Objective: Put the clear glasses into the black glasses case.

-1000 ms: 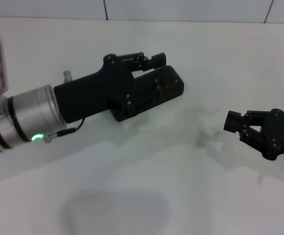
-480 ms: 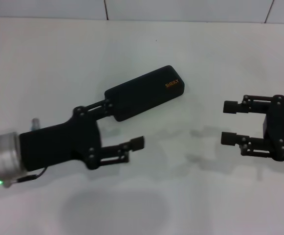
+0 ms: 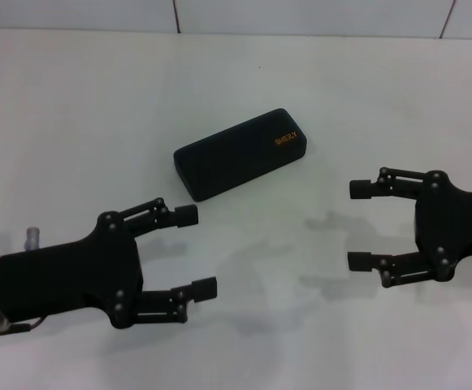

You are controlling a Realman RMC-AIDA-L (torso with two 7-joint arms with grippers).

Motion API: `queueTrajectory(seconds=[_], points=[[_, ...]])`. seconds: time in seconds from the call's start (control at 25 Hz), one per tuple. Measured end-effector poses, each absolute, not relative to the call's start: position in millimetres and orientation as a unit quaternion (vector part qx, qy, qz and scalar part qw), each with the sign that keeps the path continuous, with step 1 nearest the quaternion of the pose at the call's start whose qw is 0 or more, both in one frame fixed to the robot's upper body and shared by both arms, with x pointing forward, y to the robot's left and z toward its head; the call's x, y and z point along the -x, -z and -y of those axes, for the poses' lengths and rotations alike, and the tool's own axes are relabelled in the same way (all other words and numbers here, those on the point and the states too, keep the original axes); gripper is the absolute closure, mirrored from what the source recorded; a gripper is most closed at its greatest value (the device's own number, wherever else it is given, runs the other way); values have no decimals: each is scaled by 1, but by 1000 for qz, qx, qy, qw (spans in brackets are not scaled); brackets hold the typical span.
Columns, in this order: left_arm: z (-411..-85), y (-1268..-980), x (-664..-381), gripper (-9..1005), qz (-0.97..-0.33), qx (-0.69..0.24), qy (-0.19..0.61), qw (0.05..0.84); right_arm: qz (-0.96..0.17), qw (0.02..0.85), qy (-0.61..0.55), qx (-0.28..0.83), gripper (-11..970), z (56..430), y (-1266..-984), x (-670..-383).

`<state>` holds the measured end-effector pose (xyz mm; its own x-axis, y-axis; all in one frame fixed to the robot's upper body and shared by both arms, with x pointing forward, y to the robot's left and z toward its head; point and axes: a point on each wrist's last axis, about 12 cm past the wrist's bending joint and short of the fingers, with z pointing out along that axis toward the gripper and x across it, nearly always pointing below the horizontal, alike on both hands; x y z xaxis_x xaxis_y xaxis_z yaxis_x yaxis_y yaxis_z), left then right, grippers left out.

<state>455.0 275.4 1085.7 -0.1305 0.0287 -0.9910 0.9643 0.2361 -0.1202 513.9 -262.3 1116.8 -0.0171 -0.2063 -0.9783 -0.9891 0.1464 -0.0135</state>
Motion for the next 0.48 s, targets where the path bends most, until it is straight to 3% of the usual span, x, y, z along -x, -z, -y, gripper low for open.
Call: queueTrajectory(seconds=[0.16,0.48], points=[[-275,-1084,-454,106,-600,-425,456,502,-584,473,-409,518,79,257,-1115,-514],[-274,-1086,-450,108,-578,-440,462,509,-584,463,-406,529,79,247,-1106,-513]])
